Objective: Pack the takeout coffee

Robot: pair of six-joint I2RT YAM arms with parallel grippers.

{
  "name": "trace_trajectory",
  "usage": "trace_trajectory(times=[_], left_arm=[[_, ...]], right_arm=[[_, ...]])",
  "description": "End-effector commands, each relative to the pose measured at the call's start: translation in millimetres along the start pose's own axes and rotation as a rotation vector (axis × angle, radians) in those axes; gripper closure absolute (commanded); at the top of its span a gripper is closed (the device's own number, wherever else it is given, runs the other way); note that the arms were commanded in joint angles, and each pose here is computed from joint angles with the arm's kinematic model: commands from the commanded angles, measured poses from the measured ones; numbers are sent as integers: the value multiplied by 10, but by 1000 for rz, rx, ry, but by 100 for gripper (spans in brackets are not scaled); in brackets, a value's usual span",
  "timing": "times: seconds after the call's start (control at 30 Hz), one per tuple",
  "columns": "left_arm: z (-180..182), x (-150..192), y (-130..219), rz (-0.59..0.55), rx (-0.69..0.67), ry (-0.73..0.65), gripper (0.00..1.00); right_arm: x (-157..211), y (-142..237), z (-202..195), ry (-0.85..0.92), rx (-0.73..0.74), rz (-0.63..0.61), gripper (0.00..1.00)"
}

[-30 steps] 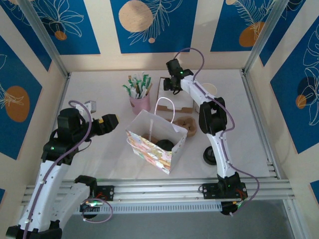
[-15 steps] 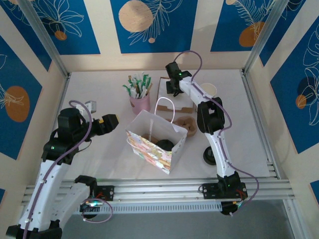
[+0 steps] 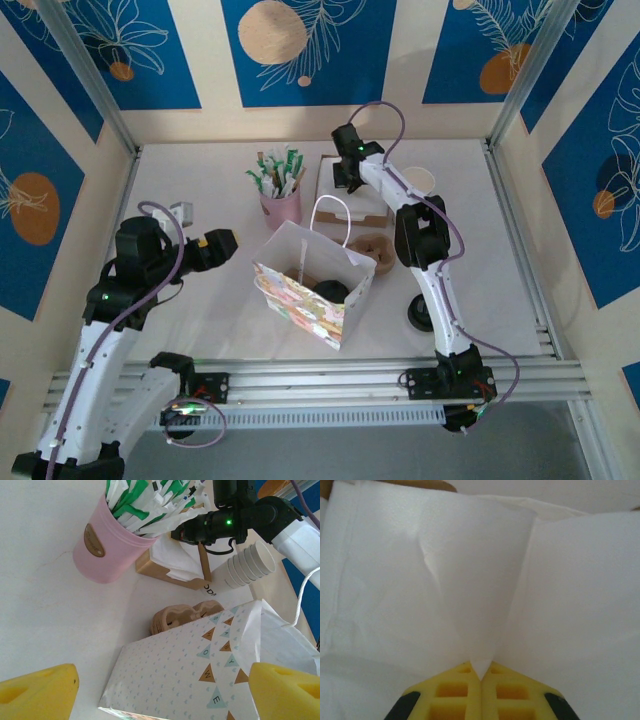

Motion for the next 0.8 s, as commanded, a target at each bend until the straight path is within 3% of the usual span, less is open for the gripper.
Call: trace_trajectory(times=[0.0, 0.2, 0.47, 0.77], left_arm=[[-77, -76, 73, -18, 8, -23, 12], [-131, -136, 141, -41, 14, -42, 12], [-197, -192, 217, -80, 39, -58, 12], [-263, -145, 259, -136, 140, -18, 11]], right_arm=[[-302, 567, -16, -38, -48, -116, 100], [-452, 1067, -13, -76, -160, -205, 100], [-601, 2088, -79, -127, -320, -381, 100], [-325, 3470, -287, -116, -556, -659, 100]])
Point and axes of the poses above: each hand's point on the last joint's axis, 136 mm out from that joint toward the fingers, its own y axis back along the fingers, its own z axis along the line the jaws close on, x = y × z, the point moved 8 cm from there along y, back along the fingers, and after that the axes turned 9 degrees about -y, right-handed, at the moved point
